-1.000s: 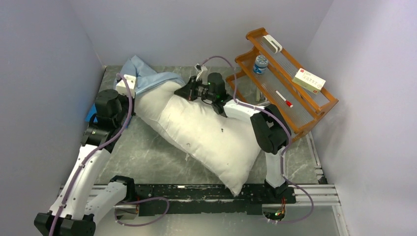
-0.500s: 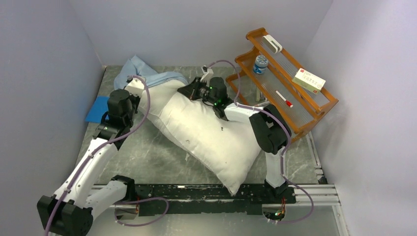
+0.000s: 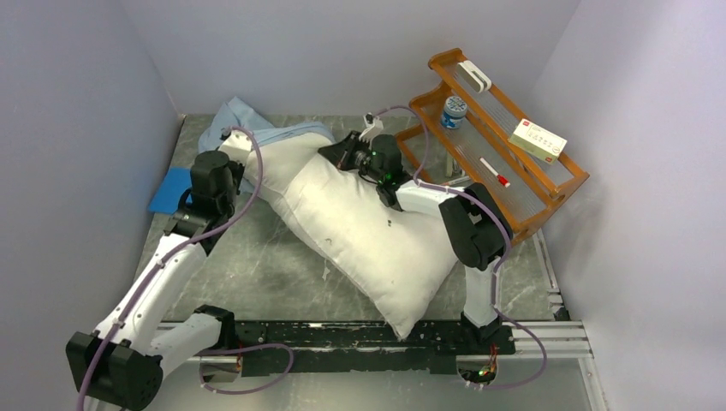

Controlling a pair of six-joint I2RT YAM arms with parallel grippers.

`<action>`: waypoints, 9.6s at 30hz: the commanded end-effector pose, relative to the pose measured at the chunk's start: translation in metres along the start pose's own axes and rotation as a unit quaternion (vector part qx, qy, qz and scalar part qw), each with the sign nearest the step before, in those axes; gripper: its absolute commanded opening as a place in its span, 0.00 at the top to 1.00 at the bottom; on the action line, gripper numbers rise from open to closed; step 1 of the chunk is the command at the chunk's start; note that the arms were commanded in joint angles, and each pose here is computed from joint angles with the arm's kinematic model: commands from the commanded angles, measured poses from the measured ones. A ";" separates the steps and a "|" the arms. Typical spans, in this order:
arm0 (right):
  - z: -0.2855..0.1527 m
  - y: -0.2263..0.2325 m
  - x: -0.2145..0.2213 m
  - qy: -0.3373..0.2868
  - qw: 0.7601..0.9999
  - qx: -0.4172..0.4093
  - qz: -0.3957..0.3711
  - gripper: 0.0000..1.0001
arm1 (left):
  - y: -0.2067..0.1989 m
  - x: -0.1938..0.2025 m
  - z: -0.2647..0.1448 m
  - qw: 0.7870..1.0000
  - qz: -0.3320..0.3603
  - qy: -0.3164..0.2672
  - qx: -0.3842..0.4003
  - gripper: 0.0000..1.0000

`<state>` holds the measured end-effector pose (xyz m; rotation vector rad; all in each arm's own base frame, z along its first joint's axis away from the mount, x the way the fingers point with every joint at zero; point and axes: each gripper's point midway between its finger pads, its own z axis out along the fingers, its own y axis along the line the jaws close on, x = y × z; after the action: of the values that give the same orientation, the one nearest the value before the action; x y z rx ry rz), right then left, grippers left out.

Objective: Put the pillow into the pillowcase

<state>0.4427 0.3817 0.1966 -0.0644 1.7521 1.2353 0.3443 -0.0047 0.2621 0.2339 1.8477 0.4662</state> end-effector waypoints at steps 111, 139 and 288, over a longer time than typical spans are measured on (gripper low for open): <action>-0.038 0.062 0.072 0.215 0.951 -0.033 -0.219 1.00 | -0.135 -0.060 0.133 0.989 0.098 0.052 0.099 0.32; -0.036 0.064 0.073 0.146 0.977 -0.028 -0.153 1.00 | -0.186 -0.099 0.100 0.978 0.059 0.022 0.200 0.95; -0.049 0.010 0.048 0.187 0.981 -0.039 -0.034 1.00 | -0.242 -0.088 0.106 0.973 0.054 -0.014 0.222 0.25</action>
<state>0.4010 0.3546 0.1521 -0.3812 2.0511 1.2092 0.4899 -0.2180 0.1923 0.6285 1.9764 0.1586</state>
